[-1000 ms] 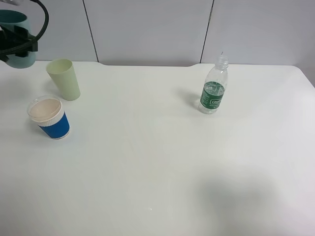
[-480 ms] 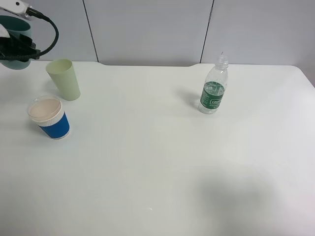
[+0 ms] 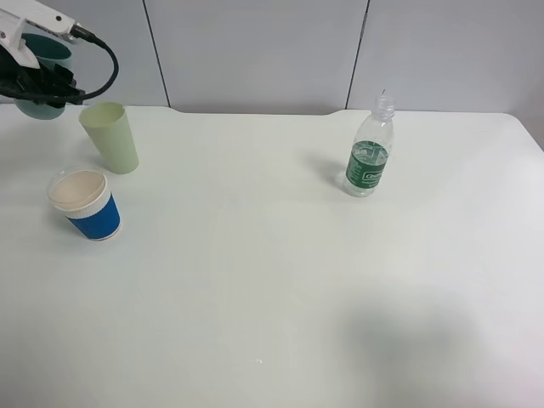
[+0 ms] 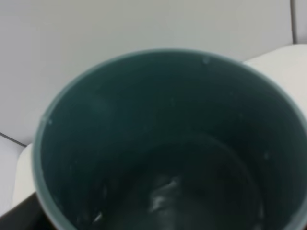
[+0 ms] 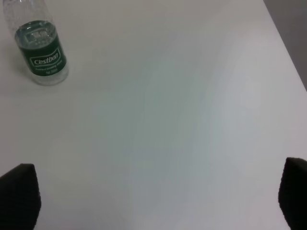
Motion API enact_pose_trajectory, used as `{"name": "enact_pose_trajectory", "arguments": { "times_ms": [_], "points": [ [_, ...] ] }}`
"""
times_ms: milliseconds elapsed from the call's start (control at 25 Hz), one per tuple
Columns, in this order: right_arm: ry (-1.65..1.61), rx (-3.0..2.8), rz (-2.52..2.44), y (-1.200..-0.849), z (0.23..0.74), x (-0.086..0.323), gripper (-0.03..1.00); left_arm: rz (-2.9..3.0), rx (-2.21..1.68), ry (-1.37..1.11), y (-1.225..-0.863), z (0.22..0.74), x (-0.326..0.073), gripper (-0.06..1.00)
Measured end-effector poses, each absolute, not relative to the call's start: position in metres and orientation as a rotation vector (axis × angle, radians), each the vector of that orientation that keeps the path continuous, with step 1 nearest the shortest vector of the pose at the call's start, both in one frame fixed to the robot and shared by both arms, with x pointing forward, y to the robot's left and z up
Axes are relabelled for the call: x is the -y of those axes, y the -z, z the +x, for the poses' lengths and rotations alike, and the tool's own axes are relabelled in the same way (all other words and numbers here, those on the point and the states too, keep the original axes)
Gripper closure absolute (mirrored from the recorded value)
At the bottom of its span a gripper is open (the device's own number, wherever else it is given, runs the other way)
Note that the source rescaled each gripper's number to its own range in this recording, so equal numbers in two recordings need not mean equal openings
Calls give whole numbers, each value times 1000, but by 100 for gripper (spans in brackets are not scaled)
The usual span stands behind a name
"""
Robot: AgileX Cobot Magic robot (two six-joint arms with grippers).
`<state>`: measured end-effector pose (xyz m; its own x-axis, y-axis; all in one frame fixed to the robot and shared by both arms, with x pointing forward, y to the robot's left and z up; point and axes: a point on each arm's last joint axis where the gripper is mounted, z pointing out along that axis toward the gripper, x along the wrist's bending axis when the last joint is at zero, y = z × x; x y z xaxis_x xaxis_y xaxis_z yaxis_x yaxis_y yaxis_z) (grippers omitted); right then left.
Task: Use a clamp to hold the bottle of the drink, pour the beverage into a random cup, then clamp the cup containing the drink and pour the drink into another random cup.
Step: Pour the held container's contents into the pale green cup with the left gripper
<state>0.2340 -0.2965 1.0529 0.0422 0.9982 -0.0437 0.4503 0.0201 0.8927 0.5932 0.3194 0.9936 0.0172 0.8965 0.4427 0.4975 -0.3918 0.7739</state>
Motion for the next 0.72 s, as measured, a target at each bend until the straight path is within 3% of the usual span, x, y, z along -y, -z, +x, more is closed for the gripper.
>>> {"name": "enact_pose_trajectory", "arguments": {
  "times_ms": [720],
  "points": [
    [-888, -1517, 1540, -1053, 234, 296, -3, 1990, -1351, -1411, -994, 594, -321, 94]
  ]
}}
